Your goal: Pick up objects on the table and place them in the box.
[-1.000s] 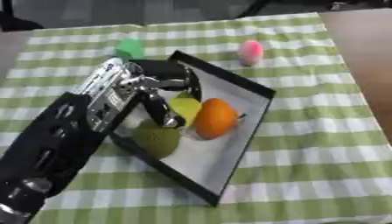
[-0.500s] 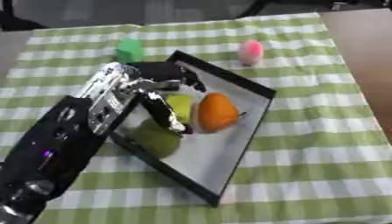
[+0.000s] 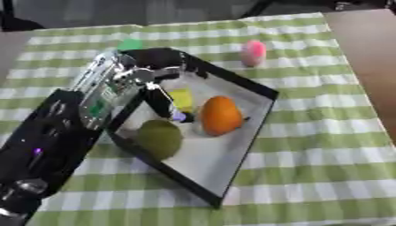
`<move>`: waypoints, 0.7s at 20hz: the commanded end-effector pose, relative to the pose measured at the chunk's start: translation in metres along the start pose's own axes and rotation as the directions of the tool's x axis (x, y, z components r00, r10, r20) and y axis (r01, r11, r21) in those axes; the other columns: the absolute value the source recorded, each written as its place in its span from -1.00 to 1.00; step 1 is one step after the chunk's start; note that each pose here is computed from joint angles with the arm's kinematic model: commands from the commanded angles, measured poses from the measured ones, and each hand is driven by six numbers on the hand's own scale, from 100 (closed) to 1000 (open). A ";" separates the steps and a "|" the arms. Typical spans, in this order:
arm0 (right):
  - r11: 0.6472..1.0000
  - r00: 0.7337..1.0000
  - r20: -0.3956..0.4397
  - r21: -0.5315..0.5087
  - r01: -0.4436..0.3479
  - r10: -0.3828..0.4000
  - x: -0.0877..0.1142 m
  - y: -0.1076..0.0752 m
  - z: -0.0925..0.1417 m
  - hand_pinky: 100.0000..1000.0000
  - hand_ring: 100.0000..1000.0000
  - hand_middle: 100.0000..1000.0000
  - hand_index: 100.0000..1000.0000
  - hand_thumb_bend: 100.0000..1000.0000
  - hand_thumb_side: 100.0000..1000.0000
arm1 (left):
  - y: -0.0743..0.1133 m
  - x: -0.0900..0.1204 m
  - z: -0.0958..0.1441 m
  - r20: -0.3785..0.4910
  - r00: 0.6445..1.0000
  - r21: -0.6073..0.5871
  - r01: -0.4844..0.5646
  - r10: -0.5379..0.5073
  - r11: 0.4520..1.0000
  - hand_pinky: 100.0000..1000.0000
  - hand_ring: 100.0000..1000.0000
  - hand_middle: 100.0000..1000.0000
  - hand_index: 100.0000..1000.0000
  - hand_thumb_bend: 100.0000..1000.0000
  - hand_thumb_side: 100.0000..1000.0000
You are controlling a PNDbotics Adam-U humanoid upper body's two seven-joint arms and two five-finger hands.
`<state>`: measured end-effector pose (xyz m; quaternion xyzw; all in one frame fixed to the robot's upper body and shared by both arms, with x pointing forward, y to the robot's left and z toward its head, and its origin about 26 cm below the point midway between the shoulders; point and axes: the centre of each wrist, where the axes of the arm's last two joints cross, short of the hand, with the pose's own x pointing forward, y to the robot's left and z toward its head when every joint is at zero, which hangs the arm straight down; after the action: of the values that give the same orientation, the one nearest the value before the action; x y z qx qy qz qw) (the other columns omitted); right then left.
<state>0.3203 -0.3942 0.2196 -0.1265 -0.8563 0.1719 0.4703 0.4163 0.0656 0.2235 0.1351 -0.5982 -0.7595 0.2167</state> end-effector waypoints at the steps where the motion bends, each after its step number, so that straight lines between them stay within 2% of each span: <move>1: 1.000 0.999 0.025 -0.004 -0.028 0.029 0.009 -0.008 -0.004 0.78 1.00 0.77 0.80 -1.00 0.10 | 0.026 -0.002 0.021 -0.009 1.000 0.059 0.005 -0.005 0.998 0.67 0.65 0.52 0.72 -0.48 -0.46; 7: 0.999 0.999 0.038 -0.023 -0.027 0.028 0.012 -0.012 -0.004 0.78 1.00 0.77 0.80 -1.00 0.09 | 0.048 -0.022 0.068 -0.083 0.991 0.164 -0.089 0.104 0.982 0.67 0.65 0.56 0.70 -0.62 -0.43; 14: 0.999 0.999 0.049 -0.049 -0.020 0.022 0.015 -0.015 -0.004 0.78 1.00 0.77 0.80 -1.00 0.09 | 0.060 -0.052 0.114 -0.197 0.953 0.266 -0.176 0.232 0.948 0.68 0.65 0.57 0.68 -0.70 -0.42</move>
<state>0.3191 -0.3979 0.2234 -0.1308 -0.8645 0.1524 0.4607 0.4193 0.1613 0.2900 0.1638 -0.6616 -0.6493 0.3376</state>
